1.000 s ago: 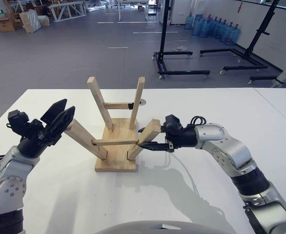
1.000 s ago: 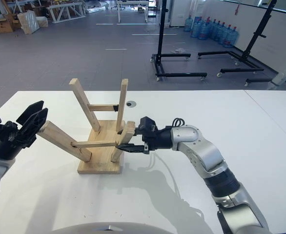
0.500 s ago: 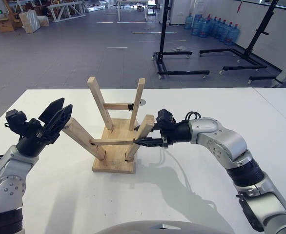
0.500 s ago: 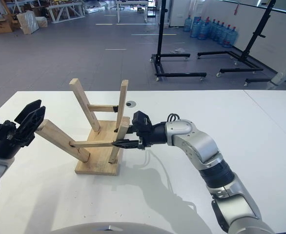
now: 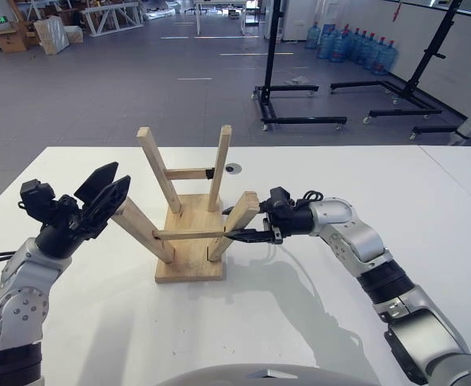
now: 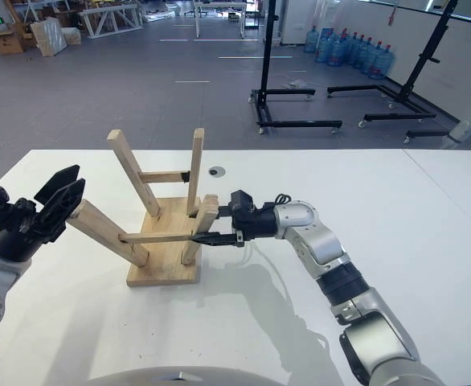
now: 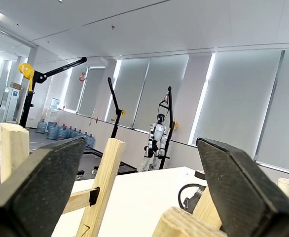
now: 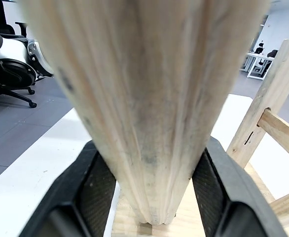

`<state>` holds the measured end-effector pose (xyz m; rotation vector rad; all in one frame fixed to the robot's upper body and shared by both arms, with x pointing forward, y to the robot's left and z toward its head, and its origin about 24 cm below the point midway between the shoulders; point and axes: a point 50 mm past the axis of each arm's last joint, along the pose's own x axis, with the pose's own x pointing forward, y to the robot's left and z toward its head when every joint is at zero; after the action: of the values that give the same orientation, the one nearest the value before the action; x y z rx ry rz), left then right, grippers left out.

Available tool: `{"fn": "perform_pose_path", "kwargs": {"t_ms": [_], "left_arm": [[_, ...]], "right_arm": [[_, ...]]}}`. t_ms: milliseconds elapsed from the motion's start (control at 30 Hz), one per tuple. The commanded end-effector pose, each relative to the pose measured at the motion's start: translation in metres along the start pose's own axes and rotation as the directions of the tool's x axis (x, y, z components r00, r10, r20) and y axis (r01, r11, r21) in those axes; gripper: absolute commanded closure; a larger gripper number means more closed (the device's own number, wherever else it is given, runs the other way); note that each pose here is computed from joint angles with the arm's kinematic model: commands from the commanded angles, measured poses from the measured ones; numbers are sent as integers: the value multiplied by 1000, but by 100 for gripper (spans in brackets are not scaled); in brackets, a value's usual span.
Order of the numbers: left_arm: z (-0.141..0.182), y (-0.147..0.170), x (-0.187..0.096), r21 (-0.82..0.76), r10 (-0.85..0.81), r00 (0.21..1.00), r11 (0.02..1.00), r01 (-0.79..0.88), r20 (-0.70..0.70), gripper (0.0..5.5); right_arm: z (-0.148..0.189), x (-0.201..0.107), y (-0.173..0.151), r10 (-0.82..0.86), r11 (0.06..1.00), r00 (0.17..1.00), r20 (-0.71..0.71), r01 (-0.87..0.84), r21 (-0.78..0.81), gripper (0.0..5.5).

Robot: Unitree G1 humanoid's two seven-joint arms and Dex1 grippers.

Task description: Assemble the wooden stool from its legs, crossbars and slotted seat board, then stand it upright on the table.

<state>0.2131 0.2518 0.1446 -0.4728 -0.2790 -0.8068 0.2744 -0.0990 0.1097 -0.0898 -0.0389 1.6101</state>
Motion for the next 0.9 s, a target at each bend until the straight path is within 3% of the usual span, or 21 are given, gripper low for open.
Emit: {"fn": "perform_pose_path", "kwargs": {"t_ms": [33,200,367,633,900], "left_arm": [[-47,4,-12,-91,95,960,988,-123,-262,142],[-50,3,-4,-94,76,964,990,-102,-255,142],[-53,1,3,-101,47,966,992,-75,-253,142],[-67,-28,44,-128,-108,963,989,78,-245,142],[-78,-28,59,-158,-162,956,979,126,-243,142]], "right_arm": [[-84,1,46,152,935,925,-349,-20,353,345],[-84,5,49,151,962,913,-380,-46,270,345],[-86,4,47,131,959,917,-378,-21,281,345],[-94,0,42,112,955,915,-388,9,297,345],[-102,-5,35,84,956,914,-397,39,292,345]]}}
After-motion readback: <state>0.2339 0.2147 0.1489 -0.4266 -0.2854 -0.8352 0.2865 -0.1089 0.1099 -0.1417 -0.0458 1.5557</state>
